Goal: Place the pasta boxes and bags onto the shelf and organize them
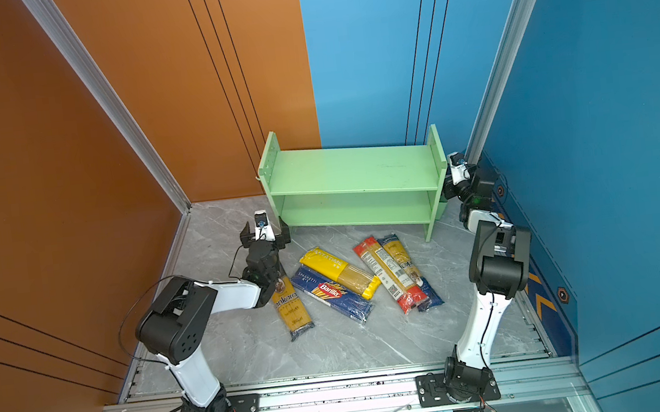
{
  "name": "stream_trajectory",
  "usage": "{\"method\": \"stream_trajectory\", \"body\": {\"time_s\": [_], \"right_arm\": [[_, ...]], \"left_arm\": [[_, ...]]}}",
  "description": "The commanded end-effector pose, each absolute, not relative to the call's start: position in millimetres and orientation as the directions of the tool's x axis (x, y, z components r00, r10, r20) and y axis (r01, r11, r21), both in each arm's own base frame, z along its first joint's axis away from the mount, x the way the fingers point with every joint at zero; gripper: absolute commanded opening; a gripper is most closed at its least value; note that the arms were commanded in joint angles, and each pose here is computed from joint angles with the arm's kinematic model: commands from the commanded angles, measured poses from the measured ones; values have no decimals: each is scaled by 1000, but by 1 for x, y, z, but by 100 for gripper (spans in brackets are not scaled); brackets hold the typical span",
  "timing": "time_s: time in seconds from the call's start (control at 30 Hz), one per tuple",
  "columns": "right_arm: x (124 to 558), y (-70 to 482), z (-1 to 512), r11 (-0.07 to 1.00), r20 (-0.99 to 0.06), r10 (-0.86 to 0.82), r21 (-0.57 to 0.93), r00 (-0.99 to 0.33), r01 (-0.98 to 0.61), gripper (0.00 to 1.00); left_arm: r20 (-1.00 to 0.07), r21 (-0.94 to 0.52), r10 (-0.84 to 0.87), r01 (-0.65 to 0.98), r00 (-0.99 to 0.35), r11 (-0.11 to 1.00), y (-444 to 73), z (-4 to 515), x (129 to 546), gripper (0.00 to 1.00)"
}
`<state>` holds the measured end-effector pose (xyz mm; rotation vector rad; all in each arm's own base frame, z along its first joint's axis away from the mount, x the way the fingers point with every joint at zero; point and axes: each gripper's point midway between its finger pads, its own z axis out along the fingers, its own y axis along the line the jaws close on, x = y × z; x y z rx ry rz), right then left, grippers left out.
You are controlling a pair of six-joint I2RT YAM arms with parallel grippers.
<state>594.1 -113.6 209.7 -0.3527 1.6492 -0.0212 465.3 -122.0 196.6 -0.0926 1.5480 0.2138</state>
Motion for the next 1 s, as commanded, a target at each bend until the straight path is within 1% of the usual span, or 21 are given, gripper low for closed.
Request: {"method": "stream_trajectory", "body": {"time_s": [0.0, 0.5, 0.67, 0.73, 0.83, 0.97], "right_arm": [[603, -77, 199, 928, -968, -241, -209, -69, -309, 100], [623, -41, 203, 903, -962, -268, -233, -50, -361, 100], [628, -31, 205, 900, -962, -270, -236, -44, -366, 100], [629, -30, 205, 902, -962, -269, -235, -46, -362, 100], [628, -35, 209, 915, -967, -252, -222, -47, -338, 100], [620, -54, 220, 946, -985, -167, -149, -40, -286, 100]], "left_arm": [[-996, 84, 92, -262, 21, 962, -111, 199, 457, 98], [-993, 99, 115, -317, 31, 943, -89, 201, 434, 98], [-990, 121, 137, -299, 33, 947, -88, 204, 432, 98], [-989, 130, 145, -273, 36, 953, -89, 204, 433, 98], [-991, 117, 127, -170, 46, 978, -98, 203, 437, 98], [-994, 99, 103, -94, 39, 991, -100, 204, 437, 98]]}}
